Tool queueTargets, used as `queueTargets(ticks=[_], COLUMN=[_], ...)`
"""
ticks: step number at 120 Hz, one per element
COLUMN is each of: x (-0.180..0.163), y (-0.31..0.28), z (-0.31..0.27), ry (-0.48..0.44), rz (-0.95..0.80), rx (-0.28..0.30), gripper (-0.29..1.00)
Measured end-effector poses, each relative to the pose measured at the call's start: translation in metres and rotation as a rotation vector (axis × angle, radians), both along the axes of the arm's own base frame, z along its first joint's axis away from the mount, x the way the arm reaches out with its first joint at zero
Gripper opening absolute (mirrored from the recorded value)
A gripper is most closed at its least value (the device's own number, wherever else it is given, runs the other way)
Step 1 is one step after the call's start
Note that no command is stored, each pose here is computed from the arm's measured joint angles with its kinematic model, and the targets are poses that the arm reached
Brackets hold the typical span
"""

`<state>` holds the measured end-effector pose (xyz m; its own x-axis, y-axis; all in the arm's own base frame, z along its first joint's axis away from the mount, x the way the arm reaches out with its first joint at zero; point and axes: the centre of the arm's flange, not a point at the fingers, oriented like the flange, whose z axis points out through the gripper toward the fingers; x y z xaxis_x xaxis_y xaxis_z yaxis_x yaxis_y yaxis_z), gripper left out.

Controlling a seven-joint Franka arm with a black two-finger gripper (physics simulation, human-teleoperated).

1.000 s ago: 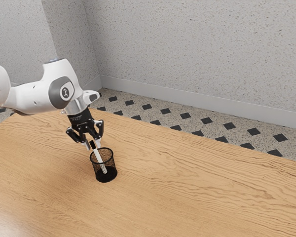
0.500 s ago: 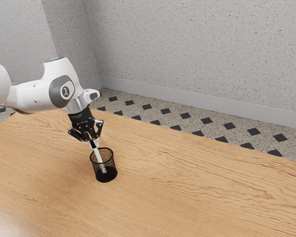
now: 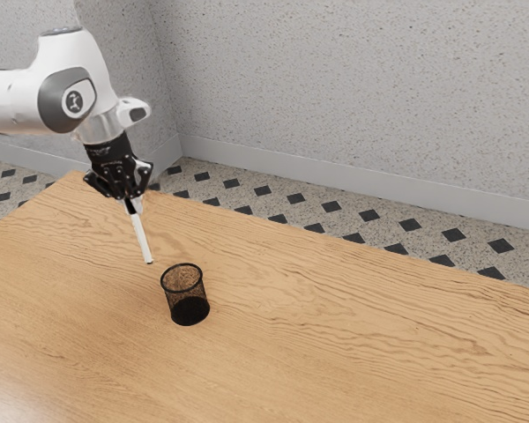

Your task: Take the marker out of the pen holder and place it to the left of the pen holder.

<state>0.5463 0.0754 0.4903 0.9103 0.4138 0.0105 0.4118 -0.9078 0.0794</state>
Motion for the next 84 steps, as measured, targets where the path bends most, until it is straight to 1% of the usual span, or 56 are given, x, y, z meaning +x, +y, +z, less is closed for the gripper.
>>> queueTargets(ticks=[12,22,29,38,45,52,66,84], x=[-0.011,-0.017,-0.019,-0.019,-0.01,0.004,0.01,0.013], y=[0.009,0.018,0.021,0.004,-0.011,-0.013,-0.008,-0.003], z=[-0.014,-0.039,-0.064,-0.089,-0.112,-0.135,-0.145,-0.174], ry=[0.141,0.294,0.403,0.506,0.574,0.628,0.671,0.739], rz=[-0.056,-0.107,-0.139,-0.206,-0.252,-0.271,-0.283,-0.305], rx=[0.131,0.239,0.288,0.334,0.359,0.371,0.373,0.361], gripper=[-0.08,-0.08,-0.08,-0.08,-0.08,-0.08,-0.08,-0.08])
